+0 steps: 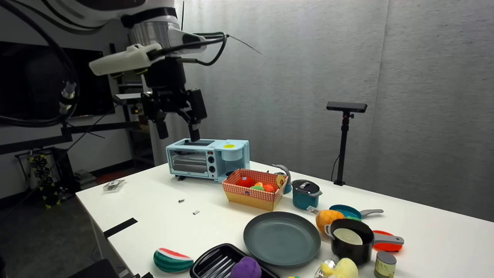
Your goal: Put the banana plush toy on the black tray
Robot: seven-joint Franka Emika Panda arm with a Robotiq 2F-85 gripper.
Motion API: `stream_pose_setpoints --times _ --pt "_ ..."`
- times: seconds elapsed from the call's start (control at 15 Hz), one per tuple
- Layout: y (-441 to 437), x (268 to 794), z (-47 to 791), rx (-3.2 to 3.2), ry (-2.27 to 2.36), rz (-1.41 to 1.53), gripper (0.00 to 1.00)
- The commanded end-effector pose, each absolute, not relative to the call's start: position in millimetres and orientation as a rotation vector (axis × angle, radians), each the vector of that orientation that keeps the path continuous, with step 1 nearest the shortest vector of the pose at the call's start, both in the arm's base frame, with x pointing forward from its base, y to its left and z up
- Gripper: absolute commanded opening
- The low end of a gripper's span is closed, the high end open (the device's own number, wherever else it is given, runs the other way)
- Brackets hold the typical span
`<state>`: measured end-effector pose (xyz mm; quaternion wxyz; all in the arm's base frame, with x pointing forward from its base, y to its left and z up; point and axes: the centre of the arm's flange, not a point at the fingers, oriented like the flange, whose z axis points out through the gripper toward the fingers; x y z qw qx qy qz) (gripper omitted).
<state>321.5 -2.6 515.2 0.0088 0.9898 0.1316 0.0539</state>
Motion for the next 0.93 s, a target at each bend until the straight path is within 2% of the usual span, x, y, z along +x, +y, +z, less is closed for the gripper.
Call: stream_pose_setpoints --times 0.0,0.87 --pt "-4 325 513 3.088 0.409 0.170 1.00" --pt "-66 380 474 3.140 0.145 0.200 1.00"
